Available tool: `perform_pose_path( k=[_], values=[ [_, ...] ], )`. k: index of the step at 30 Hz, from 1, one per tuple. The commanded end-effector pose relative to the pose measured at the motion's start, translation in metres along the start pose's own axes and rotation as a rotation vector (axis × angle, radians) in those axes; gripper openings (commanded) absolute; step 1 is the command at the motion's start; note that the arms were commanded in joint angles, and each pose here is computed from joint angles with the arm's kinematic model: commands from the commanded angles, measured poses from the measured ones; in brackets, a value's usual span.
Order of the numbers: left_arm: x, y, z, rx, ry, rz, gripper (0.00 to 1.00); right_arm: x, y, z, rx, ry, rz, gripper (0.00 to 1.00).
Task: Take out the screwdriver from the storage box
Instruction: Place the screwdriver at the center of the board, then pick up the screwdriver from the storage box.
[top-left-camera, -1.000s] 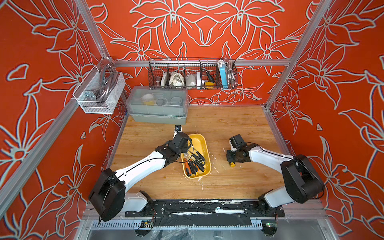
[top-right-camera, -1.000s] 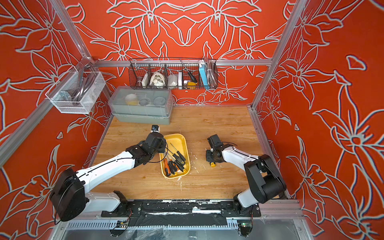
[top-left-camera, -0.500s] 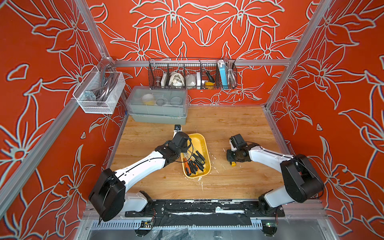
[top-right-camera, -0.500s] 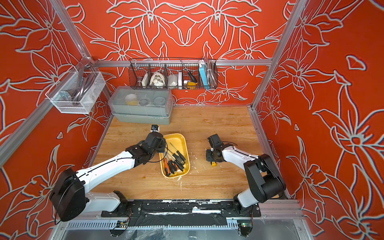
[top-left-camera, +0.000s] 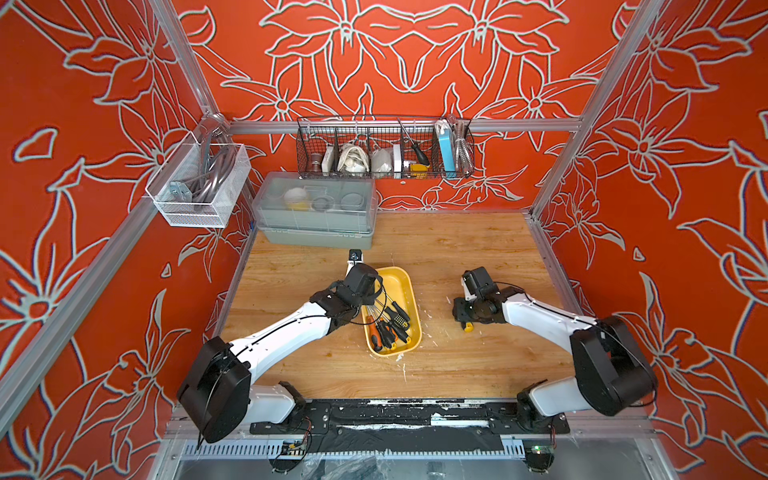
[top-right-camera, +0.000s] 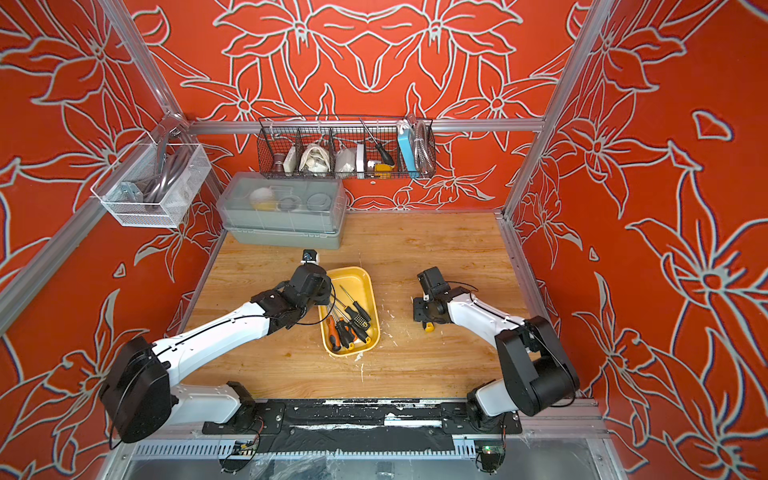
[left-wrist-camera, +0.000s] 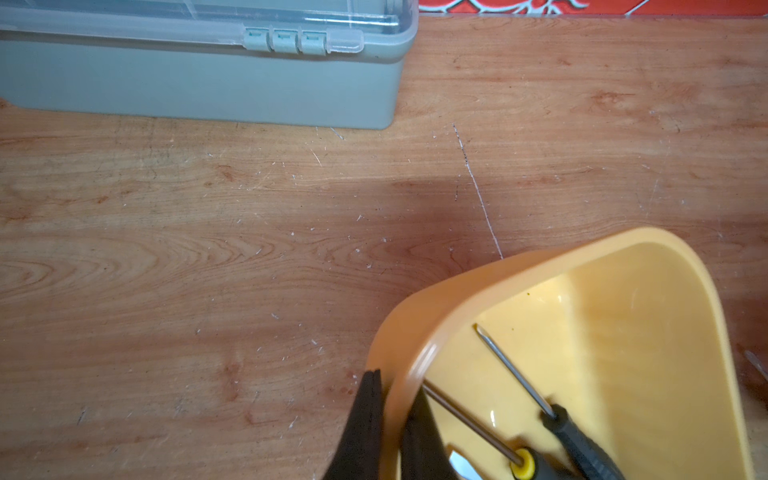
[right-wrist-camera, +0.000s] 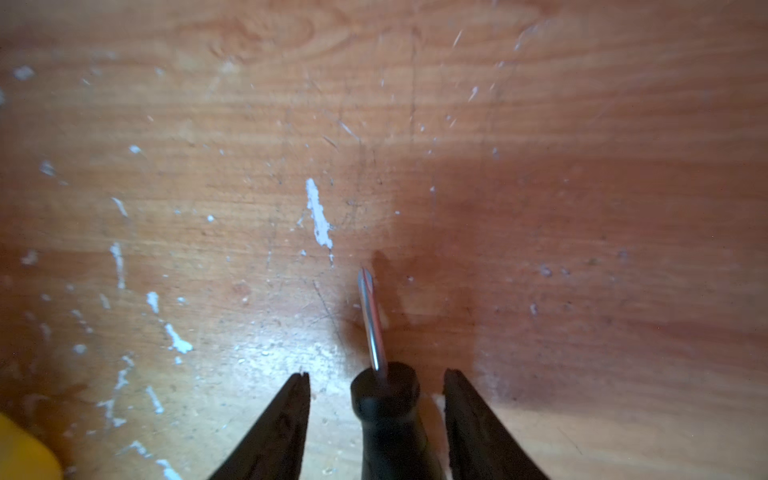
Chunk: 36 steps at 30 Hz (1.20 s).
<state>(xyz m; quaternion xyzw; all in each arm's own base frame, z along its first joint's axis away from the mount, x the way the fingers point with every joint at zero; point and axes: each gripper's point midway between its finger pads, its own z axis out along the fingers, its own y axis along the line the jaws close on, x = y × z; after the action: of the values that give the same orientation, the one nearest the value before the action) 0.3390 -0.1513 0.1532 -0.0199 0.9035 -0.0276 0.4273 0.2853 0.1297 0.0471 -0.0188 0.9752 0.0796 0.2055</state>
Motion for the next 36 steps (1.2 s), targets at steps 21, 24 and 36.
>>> perform_pose_path(
  k=[21,24,36],
  values=[
    [-0.011,-0.013,0.000,0.088,-0.004,-0.050,0.00,0.007,0.167,-0.113,-0.291,-0.372,-0.602,0.57],
    [-0.012,-0.013,0.000,0.096,-0.001,-0.054,0.00,0.010,0.189,-0.102,-0.313,-0.355,-0.635,0.57],
    [-0.013,-0.015,-0.002,0.112,-0.001,-0.053,0.00,-0.015,0.217,-0.058,-0.257,-0.304,-0.634,0.55]
  ],
)
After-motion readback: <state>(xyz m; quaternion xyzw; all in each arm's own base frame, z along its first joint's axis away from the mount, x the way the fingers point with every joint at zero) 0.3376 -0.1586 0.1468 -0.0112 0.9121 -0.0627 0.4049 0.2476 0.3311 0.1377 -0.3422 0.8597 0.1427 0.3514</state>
